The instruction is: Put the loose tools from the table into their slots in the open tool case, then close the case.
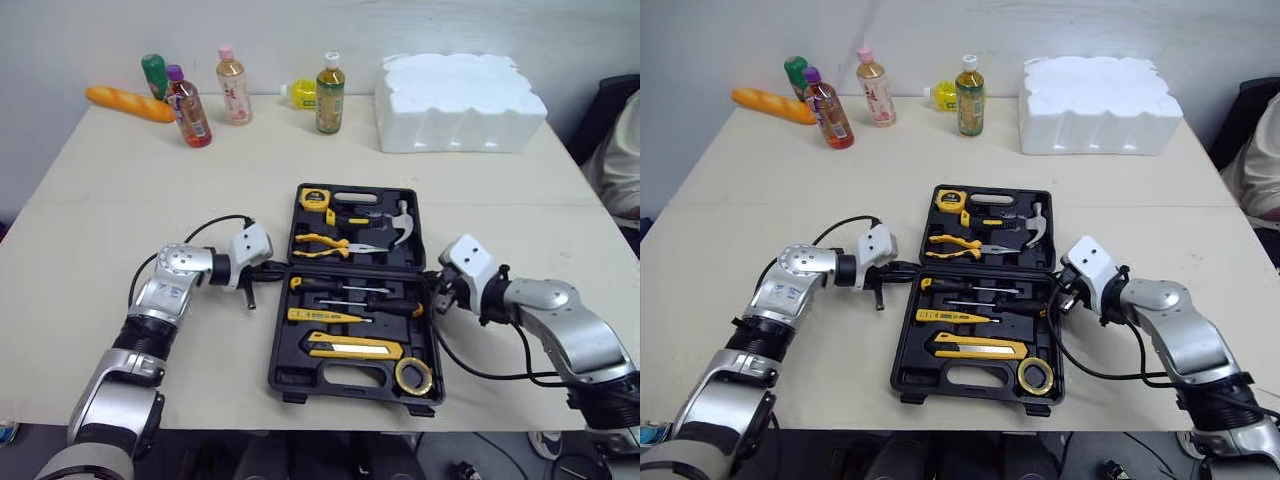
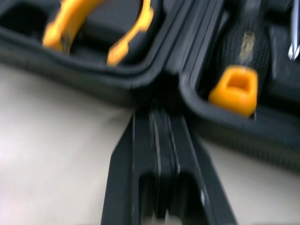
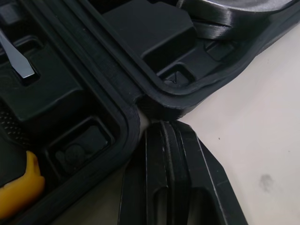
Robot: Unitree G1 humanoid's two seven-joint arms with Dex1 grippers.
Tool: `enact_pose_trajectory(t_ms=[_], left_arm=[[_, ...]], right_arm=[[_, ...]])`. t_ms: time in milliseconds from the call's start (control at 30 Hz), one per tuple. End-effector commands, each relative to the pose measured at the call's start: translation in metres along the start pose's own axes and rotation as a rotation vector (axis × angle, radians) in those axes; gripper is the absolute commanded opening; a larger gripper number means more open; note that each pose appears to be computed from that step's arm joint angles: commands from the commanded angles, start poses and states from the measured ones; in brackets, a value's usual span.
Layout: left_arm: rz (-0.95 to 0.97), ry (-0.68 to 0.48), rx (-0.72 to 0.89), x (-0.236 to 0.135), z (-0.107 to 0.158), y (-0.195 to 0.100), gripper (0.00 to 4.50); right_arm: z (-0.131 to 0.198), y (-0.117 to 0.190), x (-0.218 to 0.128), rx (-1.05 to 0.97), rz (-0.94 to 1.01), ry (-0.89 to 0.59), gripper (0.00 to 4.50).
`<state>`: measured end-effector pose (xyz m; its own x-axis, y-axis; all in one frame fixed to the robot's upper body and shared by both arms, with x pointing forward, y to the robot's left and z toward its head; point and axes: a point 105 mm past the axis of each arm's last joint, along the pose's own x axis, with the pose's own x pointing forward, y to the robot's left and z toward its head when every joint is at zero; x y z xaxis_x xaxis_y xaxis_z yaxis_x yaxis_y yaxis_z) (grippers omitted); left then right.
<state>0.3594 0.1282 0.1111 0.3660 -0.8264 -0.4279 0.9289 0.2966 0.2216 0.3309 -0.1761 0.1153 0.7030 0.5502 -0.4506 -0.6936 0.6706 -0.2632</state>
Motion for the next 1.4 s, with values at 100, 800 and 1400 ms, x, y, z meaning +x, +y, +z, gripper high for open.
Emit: enact_pose_trajectory(t_ms=[100, 800, 1400], left_arm=[[-0.053, -0.040, 0.049, 0.008, 0.017, -0.012, 0.03], [0.209, 0.067, -0.275, -0.086, -0.043, 0.014, 1.27], [0.225, 0.008, -0.641, -0.035, 0.050, 0.037, 4.50]], right_arm=[[0.039, 0.037, 0.016, -0.086, 0.147, -0.121, 0.00], [0.014, -0.005, -0.054, -0.031, -0.051, -0.039, 0.66], [0.055, -0.028, -0.026, 0.423, -0.120, -0.068, 4.47]])
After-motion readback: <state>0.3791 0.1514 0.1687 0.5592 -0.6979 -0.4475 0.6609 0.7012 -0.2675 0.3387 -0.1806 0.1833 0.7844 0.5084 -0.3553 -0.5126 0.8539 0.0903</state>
